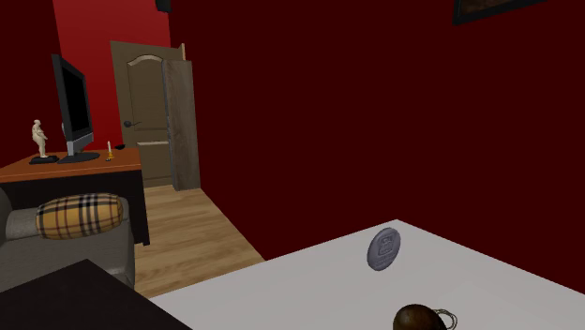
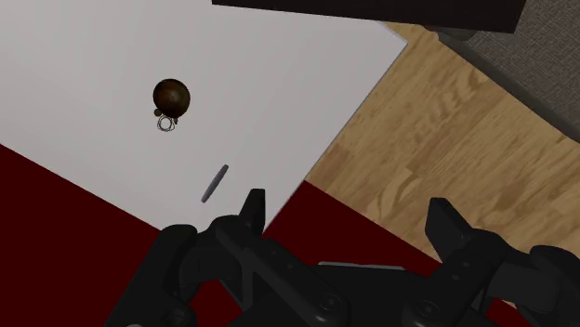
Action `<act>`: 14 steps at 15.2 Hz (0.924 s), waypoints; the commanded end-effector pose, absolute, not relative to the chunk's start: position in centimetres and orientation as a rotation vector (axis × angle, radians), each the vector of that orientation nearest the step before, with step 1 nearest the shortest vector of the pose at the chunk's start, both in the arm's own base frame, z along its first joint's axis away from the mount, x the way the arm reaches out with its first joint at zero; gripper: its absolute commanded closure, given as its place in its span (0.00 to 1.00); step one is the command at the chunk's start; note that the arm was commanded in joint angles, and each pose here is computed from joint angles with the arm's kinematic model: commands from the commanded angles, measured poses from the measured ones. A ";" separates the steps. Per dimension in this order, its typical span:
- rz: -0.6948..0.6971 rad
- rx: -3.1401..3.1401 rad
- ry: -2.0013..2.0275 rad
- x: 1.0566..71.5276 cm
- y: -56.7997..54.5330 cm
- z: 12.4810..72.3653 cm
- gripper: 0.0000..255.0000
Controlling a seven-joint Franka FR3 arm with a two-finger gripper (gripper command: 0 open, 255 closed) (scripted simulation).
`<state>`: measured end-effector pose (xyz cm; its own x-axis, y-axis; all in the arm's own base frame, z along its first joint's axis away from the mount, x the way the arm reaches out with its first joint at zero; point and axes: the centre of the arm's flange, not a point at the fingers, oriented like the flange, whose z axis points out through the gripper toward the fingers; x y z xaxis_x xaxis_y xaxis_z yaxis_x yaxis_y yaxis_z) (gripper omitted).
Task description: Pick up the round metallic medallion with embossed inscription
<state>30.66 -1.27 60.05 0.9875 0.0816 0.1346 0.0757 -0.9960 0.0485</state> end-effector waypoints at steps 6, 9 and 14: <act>0.189 3.104 0.025 35.3 -3.6 55.7 0.00; 0.175 3.111 -0.034 38.0 -5.2 53.0 0.00; 0.152 3.121 -0.133 42.2 -7.9 48.5 0.00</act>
<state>41.33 -7.26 49.58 0.9926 -0.0707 0.0992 -0.0723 -0.9973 0.0123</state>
